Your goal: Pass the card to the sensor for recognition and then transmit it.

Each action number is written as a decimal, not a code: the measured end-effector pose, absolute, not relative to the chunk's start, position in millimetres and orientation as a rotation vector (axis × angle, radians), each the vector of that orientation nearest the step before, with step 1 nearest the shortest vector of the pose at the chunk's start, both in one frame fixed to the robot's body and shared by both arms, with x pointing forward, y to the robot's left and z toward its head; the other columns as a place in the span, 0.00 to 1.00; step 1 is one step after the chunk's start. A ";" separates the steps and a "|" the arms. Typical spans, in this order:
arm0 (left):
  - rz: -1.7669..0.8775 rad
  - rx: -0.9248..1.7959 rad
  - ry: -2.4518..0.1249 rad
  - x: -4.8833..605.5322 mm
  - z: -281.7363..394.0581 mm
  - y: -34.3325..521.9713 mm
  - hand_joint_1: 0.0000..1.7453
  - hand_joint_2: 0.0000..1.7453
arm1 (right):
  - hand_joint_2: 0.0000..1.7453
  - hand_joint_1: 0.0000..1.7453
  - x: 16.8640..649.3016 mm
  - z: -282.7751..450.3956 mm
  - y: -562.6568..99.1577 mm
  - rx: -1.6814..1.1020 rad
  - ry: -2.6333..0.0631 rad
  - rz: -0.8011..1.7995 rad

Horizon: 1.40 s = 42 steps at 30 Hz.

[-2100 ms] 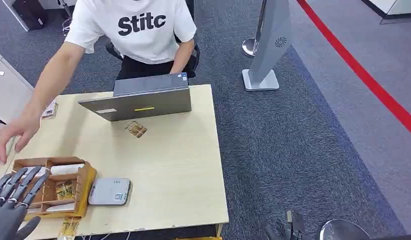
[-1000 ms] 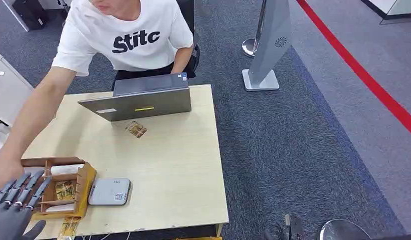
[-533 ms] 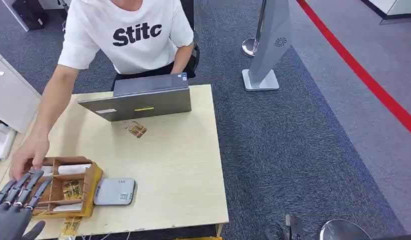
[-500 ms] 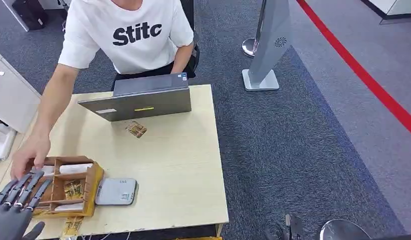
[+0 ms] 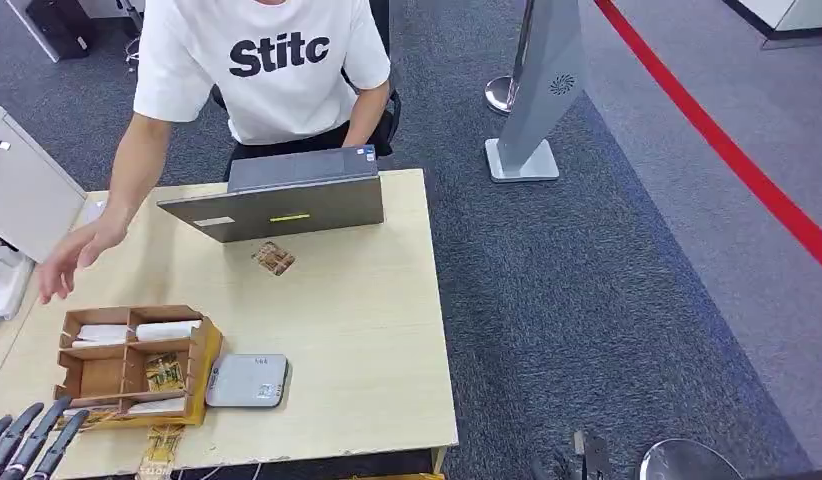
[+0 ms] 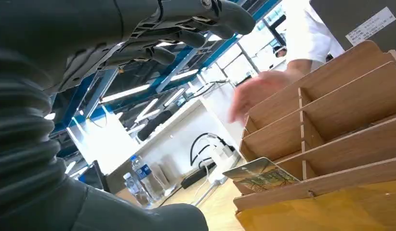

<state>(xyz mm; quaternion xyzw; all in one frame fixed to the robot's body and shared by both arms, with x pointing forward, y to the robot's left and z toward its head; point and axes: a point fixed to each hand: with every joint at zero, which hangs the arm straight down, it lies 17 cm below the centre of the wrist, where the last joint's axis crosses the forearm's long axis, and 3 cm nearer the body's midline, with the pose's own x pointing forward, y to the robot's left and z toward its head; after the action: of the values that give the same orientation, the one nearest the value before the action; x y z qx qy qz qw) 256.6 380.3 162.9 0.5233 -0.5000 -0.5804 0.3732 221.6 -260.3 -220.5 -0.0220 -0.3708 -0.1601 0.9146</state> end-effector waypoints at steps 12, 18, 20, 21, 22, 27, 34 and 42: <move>-1.421 1.355 -1.252 256.6 164.1 397.9 0.00 1.00 | 1.00 0.00 221.5 -220.7 -258.1 -0.041 -0.762 -0.310; -1.392 1.402 -1.199 261.3 157.2 414.4 0.00 1.00 | 1.00 0.00 221.2 -221.1 -256.8 -0.039 -0.760 -0.296; -1.381 1.409 -1.177 262.3 152.3 421.9 0.00 1.00 | 1.00 0.00 221.0 -221.2 -256.7 -0.038 -0.758 -0.296; -1.374 1.410 -1.168 262.3 150.3 425.2 0.00 1.00 | 1.00 0.00 221.0 -221.3 -256.7 -0.038 -0.758 -0.296; -1.365 1.412 -1.157 261.9 148.2 428.5 0.00 1.00 | 1.00 0.00 220.9 -221.3 -256.7 -0.038 -0.758 -0.296; -1.336 1.415 -1.127 260.7 142.0 437.8 0.00 1.00 | 1.00 0.00 220.9 -221.4 -256.6 -0.038 -0.757 -0.296; -1.294 1.409 -1.126 265.5 135.4 448.4 0.00 1.00 | 1.00 0.00 221.0 -221.4 -255.9 -0.038 -0.757 -0.286; -1.141 1.412 -1.174 285.9 127.7 462.3 0.00 1.00 | 1.00 0.00 221.5 -221.5 -255.9 -0.041 -0.756 -0.278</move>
<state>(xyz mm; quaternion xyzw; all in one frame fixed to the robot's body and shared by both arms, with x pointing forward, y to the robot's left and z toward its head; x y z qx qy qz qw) 285.9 462.3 127.7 0.5765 -0.4791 -0.4655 0.4705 221.5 -255.9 -221.5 -0.0198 -0.3677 -0.1354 0.9198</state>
